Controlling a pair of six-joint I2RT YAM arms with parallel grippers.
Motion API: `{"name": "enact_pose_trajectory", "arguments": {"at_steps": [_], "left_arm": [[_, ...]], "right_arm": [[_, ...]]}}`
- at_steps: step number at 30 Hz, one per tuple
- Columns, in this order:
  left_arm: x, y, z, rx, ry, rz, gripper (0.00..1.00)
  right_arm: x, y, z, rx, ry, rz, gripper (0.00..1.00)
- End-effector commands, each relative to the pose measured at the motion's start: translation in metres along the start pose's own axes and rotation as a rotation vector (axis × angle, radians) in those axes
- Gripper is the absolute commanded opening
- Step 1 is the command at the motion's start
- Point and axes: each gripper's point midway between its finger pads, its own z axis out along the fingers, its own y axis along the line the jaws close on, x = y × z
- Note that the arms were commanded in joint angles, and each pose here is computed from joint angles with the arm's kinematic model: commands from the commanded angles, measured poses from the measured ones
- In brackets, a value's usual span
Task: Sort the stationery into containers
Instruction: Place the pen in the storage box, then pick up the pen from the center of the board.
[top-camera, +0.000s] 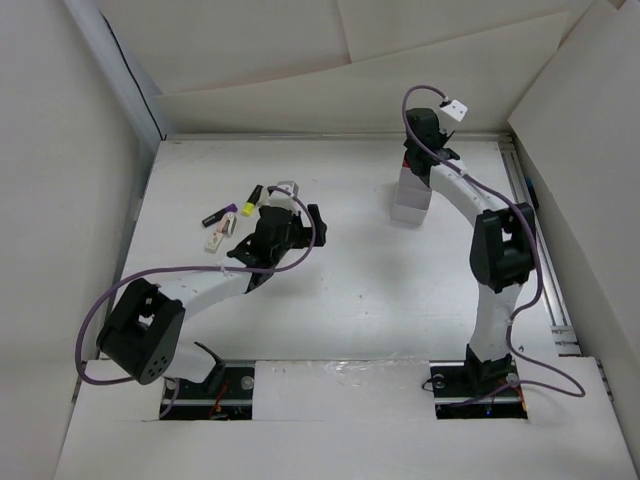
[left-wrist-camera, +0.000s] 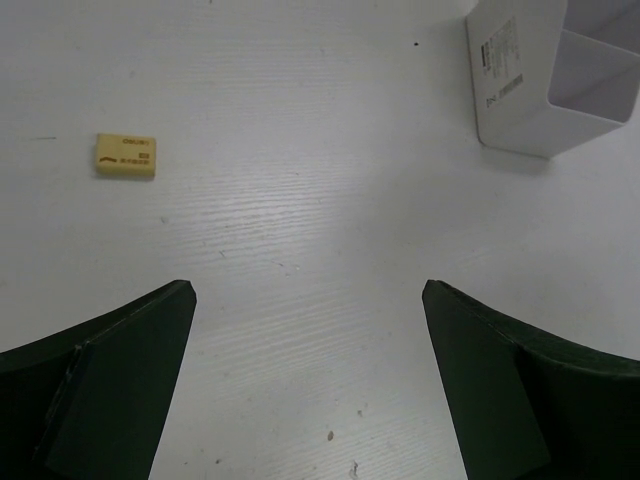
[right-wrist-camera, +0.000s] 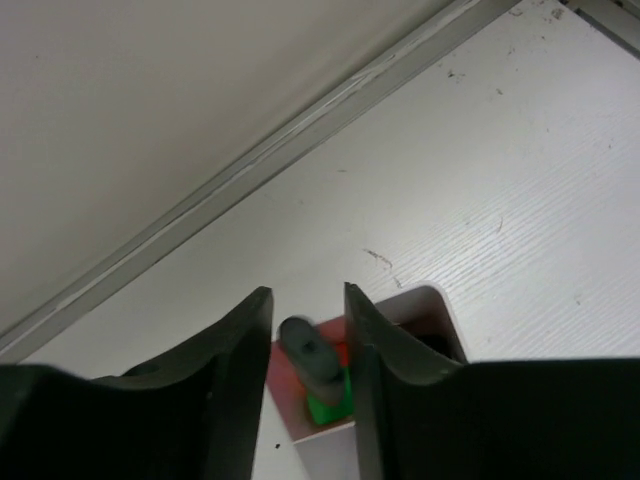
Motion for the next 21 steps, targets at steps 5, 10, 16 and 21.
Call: {"name": "enact_pose_trajectory", "arguments": {"at_steps": [5, 10, 16, 21], "left_arm": [[-0.029, 0.023, -0.004, -0.153, -0.097, 0.005, 0.94], [-0.041, 0.053, -0.005, -0.262, -0.109, -0.008, 0.91], [-0.067, 0.1, -0.01, -0.377, -0.141, -0.092, 0.87], [-0.071, 0.148, 0.002, -0.453, -0.112, -0.176, 0.77]], "right_arm": [[-0.04, 0.011, -0.031, -0.033, -0.087, 0.063, 0.65], [-0.056, 0.017, -0.065, -0.109, -0.083, 0.104, 0.72], [-0.067, 0.01, -0.102, -0.208, -0.046, 0.161, 0.73], [-0.039, 0.02, -0.143, -0.347, 0.065, 0.187, 0.31]]}}
